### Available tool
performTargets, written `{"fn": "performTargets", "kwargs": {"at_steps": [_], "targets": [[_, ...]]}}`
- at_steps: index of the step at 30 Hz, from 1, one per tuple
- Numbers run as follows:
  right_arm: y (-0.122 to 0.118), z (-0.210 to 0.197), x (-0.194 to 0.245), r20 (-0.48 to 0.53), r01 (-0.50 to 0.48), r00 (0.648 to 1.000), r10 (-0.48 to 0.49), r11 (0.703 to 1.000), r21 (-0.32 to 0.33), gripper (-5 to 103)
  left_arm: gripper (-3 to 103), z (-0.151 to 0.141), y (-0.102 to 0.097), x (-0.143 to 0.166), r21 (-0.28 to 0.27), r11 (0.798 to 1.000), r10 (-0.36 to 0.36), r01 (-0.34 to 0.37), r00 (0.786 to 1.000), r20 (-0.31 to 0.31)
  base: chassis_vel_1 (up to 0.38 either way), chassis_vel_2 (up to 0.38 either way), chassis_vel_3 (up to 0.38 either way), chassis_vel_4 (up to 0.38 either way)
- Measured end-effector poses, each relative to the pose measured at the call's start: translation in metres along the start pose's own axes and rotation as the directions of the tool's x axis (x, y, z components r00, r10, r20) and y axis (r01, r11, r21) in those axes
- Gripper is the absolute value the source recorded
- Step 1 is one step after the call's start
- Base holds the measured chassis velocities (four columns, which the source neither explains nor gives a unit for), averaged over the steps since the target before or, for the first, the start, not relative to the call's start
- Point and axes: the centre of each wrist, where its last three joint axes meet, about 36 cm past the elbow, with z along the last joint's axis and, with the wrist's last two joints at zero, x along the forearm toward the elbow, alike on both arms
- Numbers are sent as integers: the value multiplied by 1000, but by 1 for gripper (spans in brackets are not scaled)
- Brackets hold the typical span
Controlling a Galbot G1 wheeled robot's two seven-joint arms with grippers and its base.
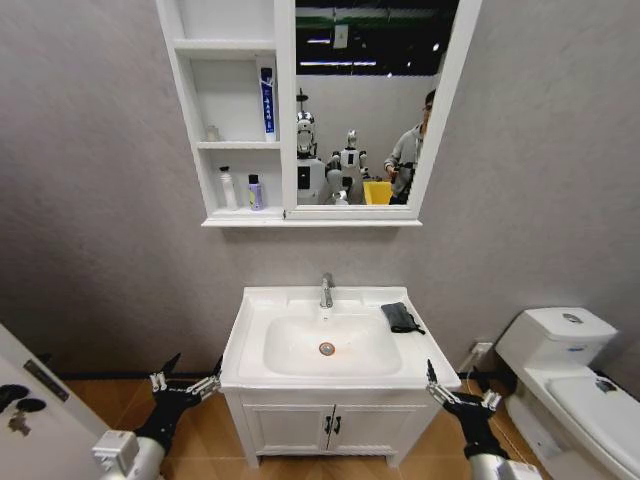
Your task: Move facial cleanser and shampoo from washbasin to cabinet, then wipe washbasin with towel.
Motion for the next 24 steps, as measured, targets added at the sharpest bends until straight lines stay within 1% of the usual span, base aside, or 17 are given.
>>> {"fn": "performTargets", "kwargs": {"at_steps": [3, 8, 11, 12, 14, 15, 17, 19, 21, 22, 23, 24], "targets": [[-1, -1, -2, 4, 3, 1000, -3, 1000, -7, 100, 100, 0, 0, 0, 0, 1000, 0, 0, 1000, 0, 0, 0, 0, 0], [-6, -6, -22, 11, -2, 1000, 2, 1000, -28, 100, 100, 0, 0, 0, 1, 1000, -1, 1, 1000, -1, 0, 0, 0, 0], [-15, -8, -54, -13, -24, 1000, 24, 997, -69, 100, 100, 1, 0, -1, 1, 1000, -1, 1, 1000, -2, 0, 0, 0, 0], [-15, -8, -54, -13, -24, 1000, 24, 997, -69, 100, 100, 1, 0, -1, 1, 1000, -1, 1, 1000, -2, 0, 0, 0, 0], [-21, -18, -91, -61, -14, 998, 10, 997, -78, 100, 100, 1, 0, -1, 1, 1000, -1, 1, 1000, -2, 0, 0, 0, 0], [-21, -18, -91, -61, -14, 998, 10, 997, -78, 100, 100, 1, 0, -1, 1, 1000, -1, 1, 1000, -2, 0, 0, 0, 0], [-27, -27, -124, -100, 6, 995, -15, 996, -87, 100, 100, 1, 0, -1, 1, 1000, -2, 2, 1000, -2, 0, 0, 0, 0], [-29, -28, -132, -106, 10, 994, -19, 996, -86, 100, 100, 1, 0, -1, 1, 1000, -2, 2, 1000, -2, 0, 0, 0, 0], [-40, -25, -159, -143, 25, 989, -33, 998, -57, 100, 100, 1, 0, -1, 1, 1000, -1, 1, 1000, -3, 0, 0, 0, 0], [-40, -25, -159, -143, 25, 989, -33, 998, -57, 100, 100, 1, 0, -1, 1, 1000, -1, 1, 1000, -3, 0, 0, 0, 0], [-48, -21, -180, -164, 38, 985, -43, 999, -37, 100, 100, 1, 0, -1, 1, 1000, -1, 1, 1000, -3, 0, 0, 0, 0], [-50, -19, -188, -177, 41, 983, -47, 998, -39, 100, 100, 1, 0, -1, 1, 1000, -2, 2, 1000, -3, 0, 0, 0, 0]]}}
